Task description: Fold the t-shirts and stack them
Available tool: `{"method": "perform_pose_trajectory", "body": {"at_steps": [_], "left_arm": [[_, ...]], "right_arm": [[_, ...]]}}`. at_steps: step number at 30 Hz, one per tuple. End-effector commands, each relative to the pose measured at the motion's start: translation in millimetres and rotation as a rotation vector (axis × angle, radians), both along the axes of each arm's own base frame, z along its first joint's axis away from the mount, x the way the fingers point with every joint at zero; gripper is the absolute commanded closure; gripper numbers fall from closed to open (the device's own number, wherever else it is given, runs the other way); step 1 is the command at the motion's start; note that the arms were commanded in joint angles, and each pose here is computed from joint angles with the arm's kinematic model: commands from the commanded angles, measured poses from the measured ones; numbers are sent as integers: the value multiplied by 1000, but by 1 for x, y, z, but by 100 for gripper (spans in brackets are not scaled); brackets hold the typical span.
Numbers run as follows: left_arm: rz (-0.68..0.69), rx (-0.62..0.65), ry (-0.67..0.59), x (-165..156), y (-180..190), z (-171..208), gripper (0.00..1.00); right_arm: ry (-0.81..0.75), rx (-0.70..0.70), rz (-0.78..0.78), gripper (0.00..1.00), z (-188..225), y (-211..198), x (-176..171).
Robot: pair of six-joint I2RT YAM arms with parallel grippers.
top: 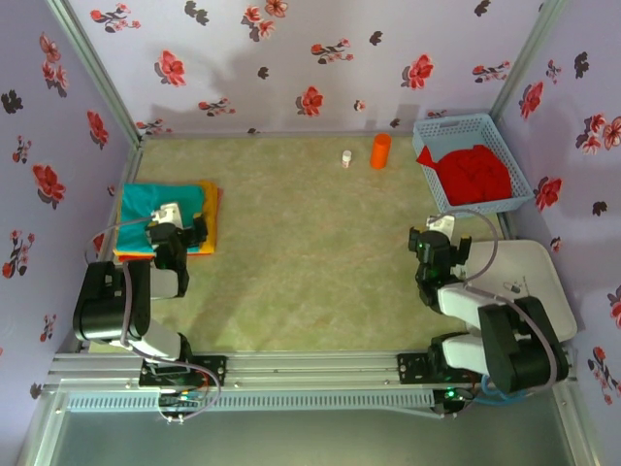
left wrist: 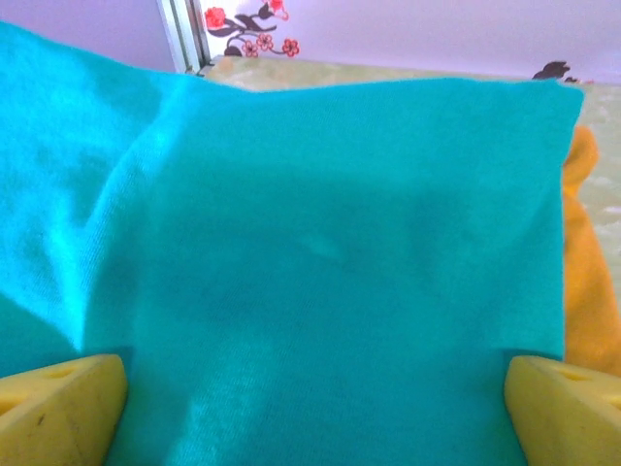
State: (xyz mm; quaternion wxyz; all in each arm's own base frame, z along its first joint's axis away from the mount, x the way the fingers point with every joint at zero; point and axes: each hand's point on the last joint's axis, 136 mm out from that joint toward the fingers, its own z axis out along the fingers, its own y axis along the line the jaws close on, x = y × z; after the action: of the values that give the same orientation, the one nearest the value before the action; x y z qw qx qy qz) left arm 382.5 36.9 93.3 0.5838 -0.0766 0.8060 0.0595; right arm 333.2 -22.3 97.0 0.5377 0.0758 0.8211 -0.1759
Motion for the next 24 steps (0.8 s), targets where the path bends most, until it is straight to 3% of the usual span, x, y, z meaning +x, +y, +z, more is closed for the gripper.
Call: {"method": "perform_pose_trajectory", "body": {"at_steps": [1,12,24], "left_arm": [[23,11,0,8,2,4,0],[26,20,2,9,1,4,0],[26,21,2,9,1,4,0]], "right_arm": [[-89,7,41,0,25,9,29],[16,23,119,0,13,24,50],[-58,146,185,0,18,28,44]]}}
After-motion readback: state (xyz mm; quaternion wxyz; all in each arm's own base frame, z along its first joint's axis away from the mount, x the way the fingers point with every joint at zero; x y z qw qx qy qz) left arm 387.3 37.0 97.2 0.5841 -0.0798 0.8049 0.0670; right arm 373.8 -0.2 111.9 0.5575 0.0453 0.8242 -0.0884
